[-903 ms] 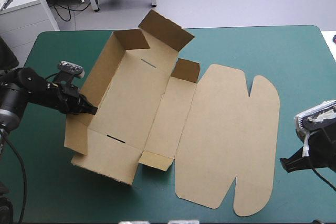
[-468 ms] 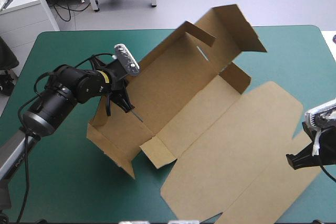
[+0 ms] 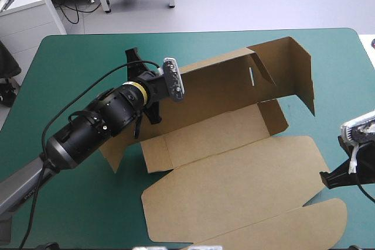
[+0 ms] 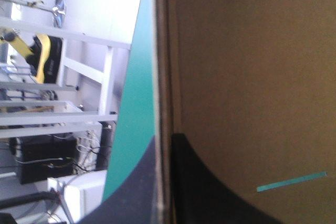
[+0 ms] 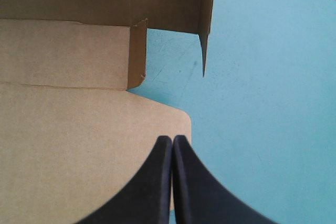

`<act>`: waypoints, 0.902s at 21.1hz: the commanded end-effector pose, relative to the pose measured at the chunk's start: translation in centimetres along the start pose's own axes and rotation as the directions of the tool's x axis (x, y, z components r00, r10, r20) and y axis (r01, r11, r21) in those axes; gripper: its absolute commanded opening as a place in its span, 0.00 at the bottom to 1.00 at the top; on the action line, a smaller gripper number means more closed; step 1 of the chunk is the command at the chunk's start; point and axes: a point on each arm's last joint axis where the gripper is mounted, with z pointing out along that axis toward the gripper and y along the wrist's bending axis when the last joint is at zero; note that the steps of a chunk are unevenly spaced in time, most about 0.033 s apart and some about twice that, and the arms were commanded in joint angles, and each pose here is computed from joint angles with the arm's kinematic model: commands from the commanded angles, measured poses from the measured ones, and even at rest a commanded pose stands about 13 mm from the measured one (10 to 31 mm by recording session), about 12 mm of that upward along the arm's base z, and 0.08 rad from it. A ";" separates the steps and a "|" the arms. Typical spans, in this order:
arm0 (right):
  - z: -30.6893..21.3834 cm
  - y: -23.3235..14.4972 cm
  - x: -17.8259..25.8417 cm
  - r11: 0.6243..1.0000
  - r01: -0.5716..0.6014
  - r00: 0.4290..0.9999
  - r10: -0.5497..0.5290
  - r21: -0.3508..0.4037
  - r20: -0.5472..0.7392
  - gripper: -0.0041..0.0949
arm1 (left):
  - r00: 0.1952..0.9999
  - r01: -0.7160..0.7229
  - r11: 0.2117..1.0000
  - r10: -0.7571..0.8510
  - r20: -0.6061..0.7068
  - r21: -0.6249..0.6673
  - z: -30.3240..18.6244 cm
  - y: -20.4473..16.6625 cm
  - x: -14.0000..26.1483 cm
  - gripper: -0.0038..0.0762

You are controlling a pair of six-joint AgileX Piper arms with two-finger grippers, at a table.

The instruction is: Fold the box

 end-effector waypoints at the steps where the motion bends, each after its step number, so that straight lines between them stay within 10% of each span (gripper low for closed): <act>1: -0.7 -0.4 -0.3 1.000 0.000 1.000 0.000 0.027 0.019 0.02 | 0.987 -0.061 0.987 0.082 0.140 -0.149 -2.7 1.3 -2.3 0.04; 19: -0.7 -0.4 -0.5 0.999 -0.033 0.999 0.032 0.028 0.042 0.02 | 0.948 -0.264 0.925 0.301 0.103 -0.273 0.8 -5.1 -0.6 0.04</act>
